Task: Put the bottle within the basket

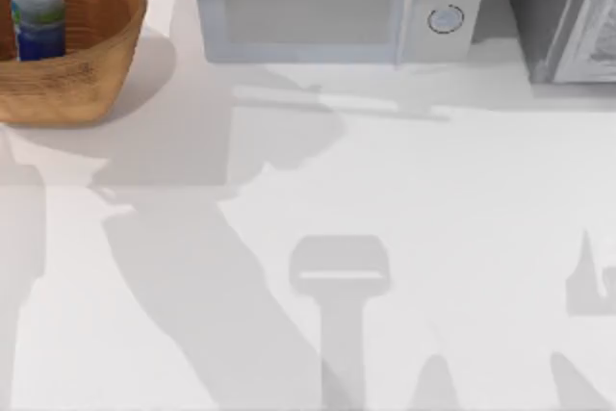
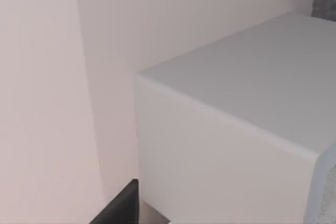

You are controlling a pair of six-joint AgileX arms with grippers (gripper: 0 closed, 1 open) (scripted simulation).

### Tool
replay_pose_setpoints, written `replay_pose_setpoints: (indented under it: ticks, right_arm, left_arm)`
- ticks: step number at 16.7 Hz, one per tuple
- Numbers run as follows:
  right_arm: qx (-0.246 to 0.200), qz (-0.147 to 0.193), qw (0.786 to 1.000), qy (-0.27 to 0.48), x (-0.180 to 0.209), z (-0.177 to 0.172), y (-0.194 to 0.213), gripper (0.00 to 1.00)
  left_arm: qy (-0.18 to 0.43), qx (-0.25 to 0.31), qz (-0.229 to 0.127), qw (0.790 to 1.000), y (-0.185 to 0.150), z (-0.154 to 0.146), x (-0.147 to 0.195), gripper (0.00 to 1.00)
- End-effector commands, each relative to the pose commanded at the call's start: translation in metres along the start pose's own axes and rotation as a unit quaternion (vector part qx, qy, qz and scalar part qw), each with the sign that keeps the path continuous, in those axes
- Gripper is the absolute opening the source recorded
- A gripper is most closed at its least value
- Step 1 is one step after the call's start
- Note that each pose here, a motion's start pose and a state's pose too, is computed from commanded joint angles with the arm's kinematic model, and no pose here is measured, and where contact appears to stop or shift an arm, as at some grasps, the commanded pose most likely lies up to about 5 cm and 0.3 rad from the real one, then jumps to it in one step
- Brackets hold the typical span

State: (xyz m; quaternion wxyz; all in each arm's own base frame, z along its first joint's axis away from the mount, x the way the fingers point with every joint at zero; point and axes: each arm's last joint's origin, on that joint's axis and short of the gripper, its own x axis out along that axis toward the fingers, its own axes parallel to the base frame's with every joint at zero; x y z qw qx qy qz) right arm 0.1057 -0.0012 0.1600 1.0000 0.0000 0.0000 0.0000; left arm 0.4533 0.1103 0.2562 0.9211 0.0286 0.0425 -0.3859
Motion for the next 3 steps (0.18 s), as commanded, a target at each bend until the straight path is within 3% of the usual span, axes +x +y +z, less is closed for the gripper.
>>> replay_pose_setpoints:
  ticks: [3]
  right_arm:
    - [0.000, 0.000, 1.000, 0.000, 0.0000, 0.0000, 0.0000, 1.00]
  left_arm:
    - [0.000, 0.000, 0.000, 1.000, 0.0000, 0.0000, 0.0000, 1.00]
